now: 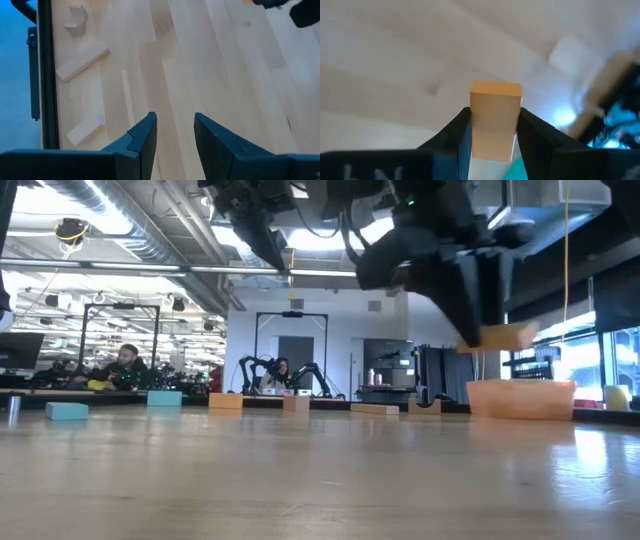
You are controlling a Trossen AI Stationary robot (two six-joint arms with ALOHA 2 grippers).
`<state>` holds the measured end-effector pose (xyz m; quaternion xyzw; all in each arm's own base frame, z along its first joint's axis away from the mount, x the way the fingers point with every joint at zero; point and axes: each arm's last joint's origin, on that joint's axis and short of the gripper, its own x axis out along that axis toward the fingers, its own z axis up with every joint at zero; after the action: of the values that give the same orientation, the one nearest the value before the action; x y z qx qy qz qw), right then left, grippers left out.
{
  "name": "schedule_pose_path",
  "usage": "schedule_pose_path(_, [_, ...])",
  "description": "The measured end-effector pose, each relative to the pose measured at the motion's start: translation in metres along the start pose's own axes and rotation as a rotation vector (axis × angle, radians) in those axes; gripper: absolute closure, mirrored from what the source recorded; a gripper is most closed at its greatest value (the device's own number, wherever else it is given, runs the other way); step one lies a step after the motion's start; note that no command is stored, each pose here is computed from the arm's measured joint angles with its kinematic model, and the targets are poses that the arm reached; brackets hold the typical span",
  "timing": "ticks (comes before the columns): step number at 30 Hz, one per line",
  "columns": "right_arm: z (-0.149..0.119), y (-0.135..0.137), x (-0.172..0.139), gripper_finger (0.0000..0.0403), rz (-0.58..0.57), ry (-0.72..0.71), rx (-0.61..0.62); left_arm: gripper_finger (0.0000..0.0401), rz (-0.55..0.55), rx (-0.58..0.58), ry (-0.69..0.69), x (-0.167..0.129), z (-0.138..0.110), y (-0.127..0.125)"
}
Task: Sort & place blocks by color
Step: Put the orange block into the orange bin
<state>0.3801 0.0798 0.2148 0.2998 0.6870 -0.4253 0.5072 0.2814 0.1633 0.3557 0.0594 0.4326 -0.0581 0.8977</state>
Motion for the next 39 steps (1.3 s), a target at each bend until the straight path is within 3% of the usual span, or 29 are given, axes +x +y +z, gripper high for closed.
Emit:
schedule_pose_path(12, [0.073, -0.058, -0.028, 0.0279, -0.003, -0.199, 0.048, 0.028, 0.039, 0.018, -0.019, -0.032, -0.007, -0.006])
schedule_pose_path(19, [0.118, -0.111, -0.047, 0.0279, -0.039, -0.309, 0.067, 0.028, 0.067, 0.005, -0.076, -0.055, -0.01, -0.01])
schedule_pose_path(25, [0.145, -0.161, -0.06, 0.0279, -0.077, -0.361, 0.06, 0.028, 0.076, -0.014, -0.076, -0.056, -0.01, -0.011])
schedule_pose_path(31, [0.155, -0.21, -0.057, 0.0279, -0.114, -0.341, 0.069, 0.028, 0.131, -0.042, -0.098, -0.056, -0.007, -0.006])
schedule_pose_path(39, [0.145, -0.266, -0.016, 0.0279, -0.201, -0.209, 0.14, 0.028, 0.186, -0.028, -0.143, -0.057, -0.001, -0.002])
